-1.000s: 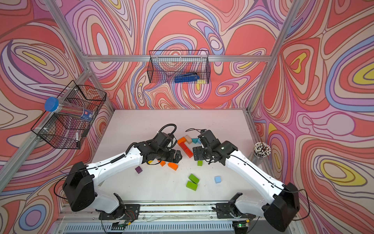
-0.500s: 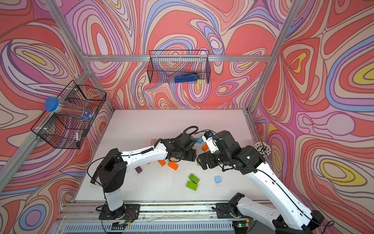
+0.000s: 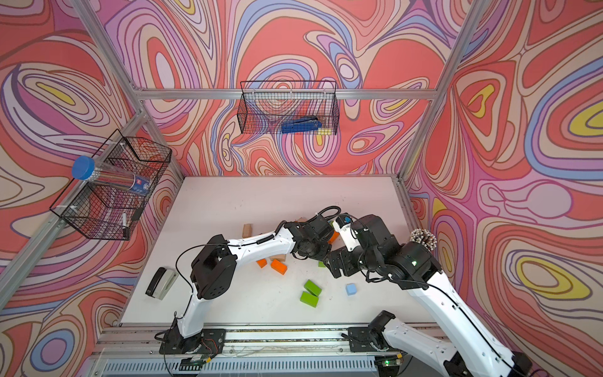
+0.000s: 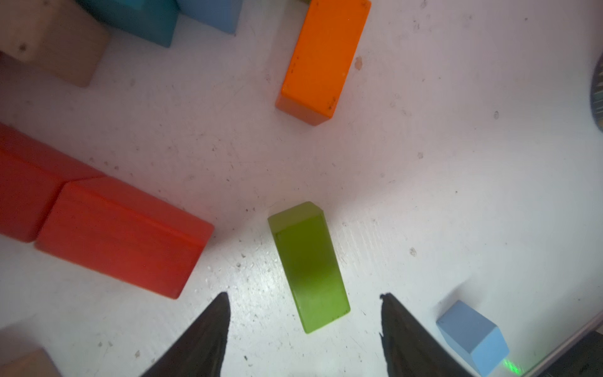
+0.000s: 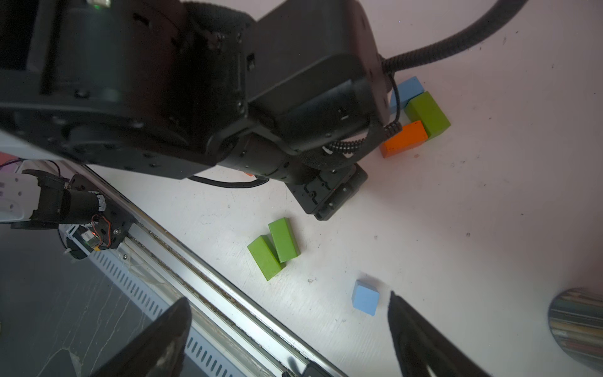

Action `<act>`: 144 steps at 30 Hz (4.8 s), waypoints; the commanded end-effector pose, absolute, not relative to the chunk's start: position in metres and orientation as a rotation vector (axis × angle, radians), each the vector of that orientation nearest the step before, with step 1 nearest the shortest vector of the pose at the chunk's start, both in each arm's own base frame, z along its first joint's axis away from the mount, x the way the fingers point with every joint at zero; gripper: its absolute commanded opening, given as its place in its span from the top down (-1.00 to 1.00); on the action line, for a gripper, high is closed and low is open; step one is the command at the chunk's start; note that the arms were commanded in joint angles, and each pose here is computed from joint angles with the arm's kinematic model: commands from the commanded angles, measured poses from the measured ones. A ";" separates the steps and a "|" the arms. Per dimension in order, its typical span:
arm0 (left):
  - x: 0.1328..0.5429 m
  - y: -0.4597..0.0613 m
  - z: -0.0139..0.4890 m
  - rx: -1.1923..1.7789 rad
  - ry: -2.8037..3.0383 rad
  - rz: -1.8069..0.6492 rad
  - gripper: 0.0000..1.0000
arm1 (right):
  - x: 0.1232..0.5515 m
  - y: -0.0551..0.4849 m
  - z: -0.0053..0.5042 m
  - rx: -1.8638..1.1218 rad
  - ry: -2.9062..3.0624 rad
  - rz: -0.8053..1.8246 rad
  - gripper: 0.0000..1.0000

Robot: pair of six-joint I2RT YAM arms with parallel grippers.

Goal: Assemble a heart with building blocks
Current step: Pick up the building block from the center of the board, then assemble the building block at the center of the board, then pick up the building block from the center of the board.

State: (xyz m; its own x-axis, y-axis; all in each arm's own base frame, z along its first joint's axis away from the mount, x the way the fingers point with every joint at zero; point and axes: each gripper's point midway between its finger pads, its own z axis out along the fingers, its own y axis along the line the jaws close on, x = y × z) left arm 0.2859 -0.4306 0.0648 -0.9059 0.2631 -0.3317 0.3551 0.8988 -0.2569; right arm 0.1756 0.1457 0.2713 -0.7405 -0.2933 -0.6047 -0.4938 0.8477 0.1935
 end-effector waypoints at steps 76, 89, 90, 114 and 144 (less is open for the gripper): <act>0.337 -0.434 0.007 1.033 2.626 -0.241 0.51 | 0.182 0.158 0.264 -0.562 2.457 0.517 -0.78; 0.339 -0.432 0.006 1.016 2.641 -0.246 0.17 | 0.182 0.159 0.266 -0.549 2.457 0.530 -0.78; 0.339 -0.432 0.008 1.013 2.639 -0.253 0.11 | 0.182 0.159 0.266 -0.546 2.457 0.535 -0.78; 0.372 -0.359 0.197 0.705 2.415 -0.737 -1.00 | 0.212 0.087 0.171 0.436 2.567 0.116 -0.67; 0.338 -0.314 0.241 0.830 2.328 -0.644 -1.00 | 0.180 0.105 0.038 0.449 2.846 0.139 -0.38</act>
State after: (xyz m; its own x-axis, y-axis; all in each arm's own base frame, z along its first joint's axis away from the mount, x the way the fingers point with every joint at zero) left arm 0.3411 -0.3216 0.2360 -0.6500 0.3937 -0.6500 0.6762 0.6899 -0.2584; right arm 0.1770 0.0945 0.0367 -0.9118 0.3329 -0.2403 0.3241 0.9429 0.0768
